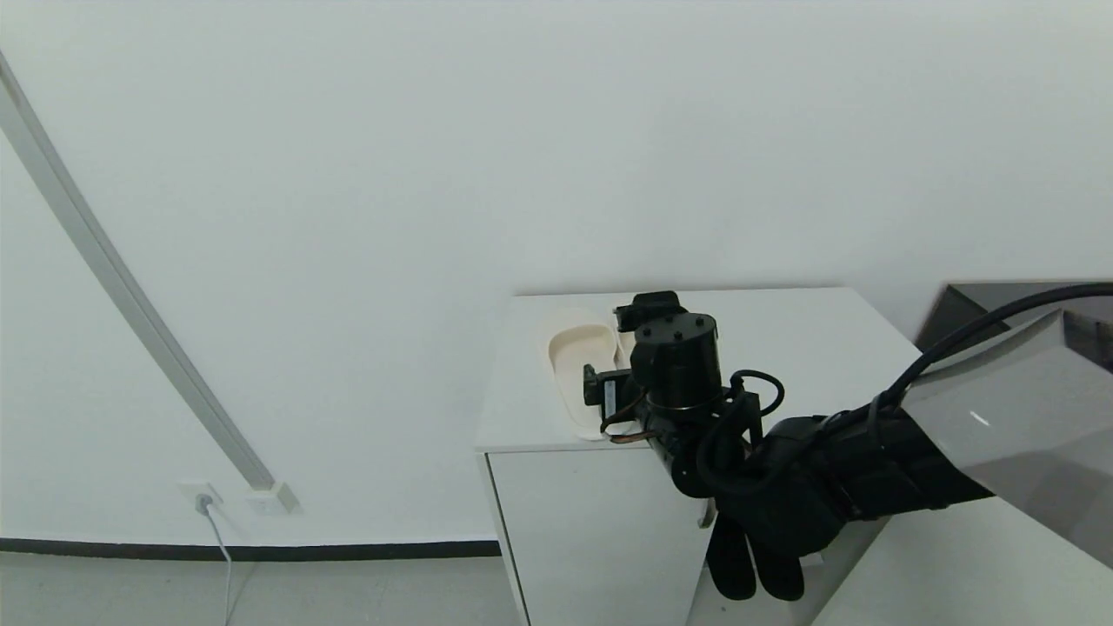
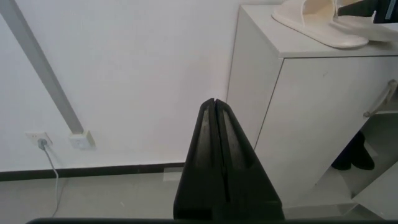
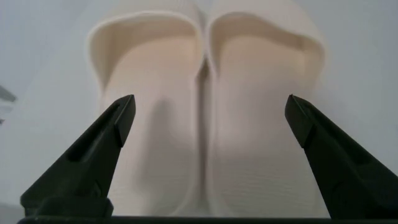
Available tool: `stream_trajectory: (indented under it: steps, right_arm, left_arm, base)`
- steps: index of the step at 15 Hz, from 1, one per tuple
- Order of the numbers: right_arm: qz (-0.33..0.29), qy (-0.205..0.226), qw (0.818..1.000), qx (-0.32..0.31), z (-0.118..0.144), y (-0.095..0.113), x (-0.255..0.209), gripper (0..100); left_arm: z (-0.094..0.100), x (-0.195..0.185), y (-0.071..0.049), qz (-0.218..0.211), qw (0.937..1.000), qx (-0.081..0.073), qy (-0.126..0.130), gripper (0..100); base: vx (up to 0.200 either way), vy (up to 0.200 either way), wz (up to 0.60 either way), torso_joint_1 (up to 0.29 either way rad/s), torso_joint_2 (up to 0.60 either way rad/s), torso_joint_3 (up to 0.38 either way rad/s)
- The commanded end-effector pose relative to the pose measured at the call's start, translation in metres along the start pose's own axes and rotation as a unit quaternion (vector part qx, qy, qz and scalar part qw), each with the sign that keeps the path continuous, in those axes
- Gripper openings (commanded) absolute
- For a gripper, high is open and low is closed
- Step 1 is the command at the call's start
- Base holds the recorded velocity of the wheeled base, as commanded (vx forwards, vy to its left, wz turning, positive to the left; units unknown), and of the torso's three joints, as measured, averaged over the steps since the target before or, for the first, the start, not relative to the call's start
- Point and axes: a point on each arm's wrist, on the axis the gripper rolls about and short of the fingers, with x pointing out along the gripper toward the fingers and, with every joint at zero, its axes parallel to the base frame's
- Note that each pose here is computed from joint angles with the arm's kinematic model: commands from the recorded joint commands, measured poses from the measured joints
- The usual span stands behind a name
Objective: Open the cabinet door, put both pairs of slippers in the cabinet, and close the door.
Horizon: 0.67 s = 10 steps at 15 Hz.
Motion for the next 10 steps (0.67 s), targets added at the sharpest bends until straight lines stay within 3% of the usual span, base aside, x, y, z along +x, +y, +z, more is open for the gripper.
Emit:
stream_trajectory:
  steps: [1, 10]
  right_arm:
    - [-0.001, 0.004, 1.0, -0.006, -0.006, -0.002, 0.016, 100]
    - [0.005, 0.005, 1.0, -0.007, 0.006, -0.008, 0.058, 100]
  left_arm:
    - [0.0, 0.0, 0.0, 0.0, 1.0, 0.0, 0.0, 0]
    - [0.0, 0.0, 0.0, 0.0, 1.0, 0.0, 0.0, 0]
  base:
    - [0.0, 0.0, 0.0, 0.0, 0.0, 0.0]
    - [0.0, 0.0, 0.0, 0.0, 0.0, 0.0]
